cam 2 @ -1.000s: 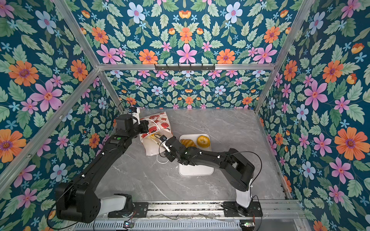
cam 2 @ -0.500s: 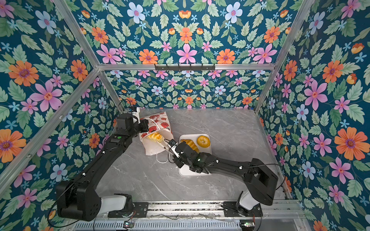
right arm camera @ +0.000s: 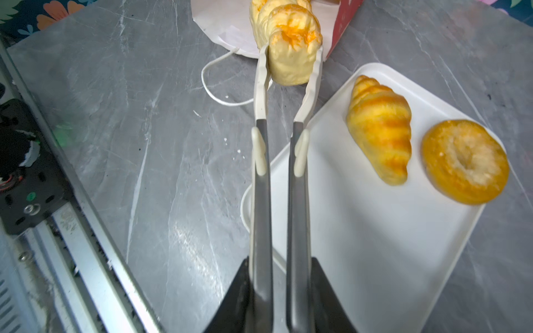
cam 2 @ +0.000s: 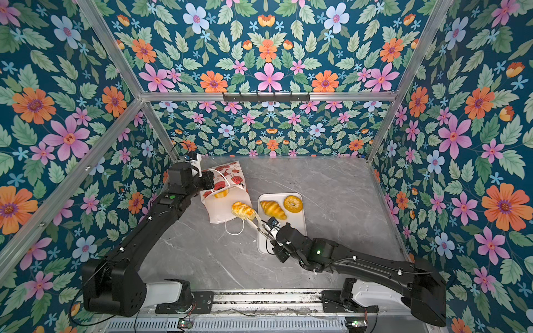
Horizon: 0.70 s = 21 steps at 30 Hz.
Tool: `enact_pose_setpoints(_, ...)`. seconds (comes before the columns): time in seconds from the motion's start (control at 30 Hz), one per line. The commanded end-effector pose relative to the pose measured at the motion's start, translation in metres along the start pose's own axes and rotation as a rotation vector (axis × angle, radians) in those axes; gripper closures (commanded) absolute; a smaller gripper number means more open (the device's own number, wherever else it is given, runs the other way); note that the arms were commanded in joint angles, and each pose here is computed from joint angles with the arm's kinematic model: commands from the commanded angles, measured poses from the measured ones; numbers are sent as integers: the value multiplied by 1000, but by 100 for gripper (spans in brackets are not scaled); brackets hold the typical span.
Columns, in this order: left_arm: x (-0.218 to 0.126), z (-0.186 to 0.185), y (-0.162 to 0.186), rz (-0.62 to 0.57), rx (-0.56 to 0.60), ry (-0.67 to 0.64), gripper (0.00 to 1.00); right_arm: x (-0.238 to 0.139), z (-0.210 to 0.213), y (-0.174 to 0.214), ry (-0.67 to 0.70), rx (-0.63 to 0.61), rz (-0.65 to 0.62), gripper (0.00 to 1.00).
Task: Take the fake bread out of the paper bag
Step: 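Lower the bread roll onto the tray beside the croissant and open the tongs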
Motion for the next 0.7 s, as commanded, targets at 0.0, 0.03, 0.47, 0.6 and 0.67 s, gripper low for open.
enact_pose_setpoints(0.0, 0, 1, -7, -32, 10, -10, 100, -17, -7, 12, 12, 77, 6, 76)
enact_pose_setpoints(0.03, 0, 1, -6, -30, 10, -7, 100, -22, -9, 17, 20, 86, 14, 76)
enact_pose_setpoints(0.47, -3, 1, -6, -34, 20, -16, 100, -46, -27, 57, 122, 183, 82, 76)
enact_pose_setpoints(0.6, -3, 1, -8, -39, 23, -15, 100, -44, -27, 63, 152, 196, 109, 76)
enact_pose_setpoints(0.67, -3, 1, -7, -37, 23, -15, 100, -41, -27, 66, 153, 209, 116, 76)
Point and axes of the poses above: each gripper's point midway between its finger pads, its own x axis out along the fingers, its own z axis along the line the jaws close on, y = z × x, the point moved 7 cm from there along -x, back along the fingers, and after that the axes turned 1 degree about x, right-handed, at the moved point
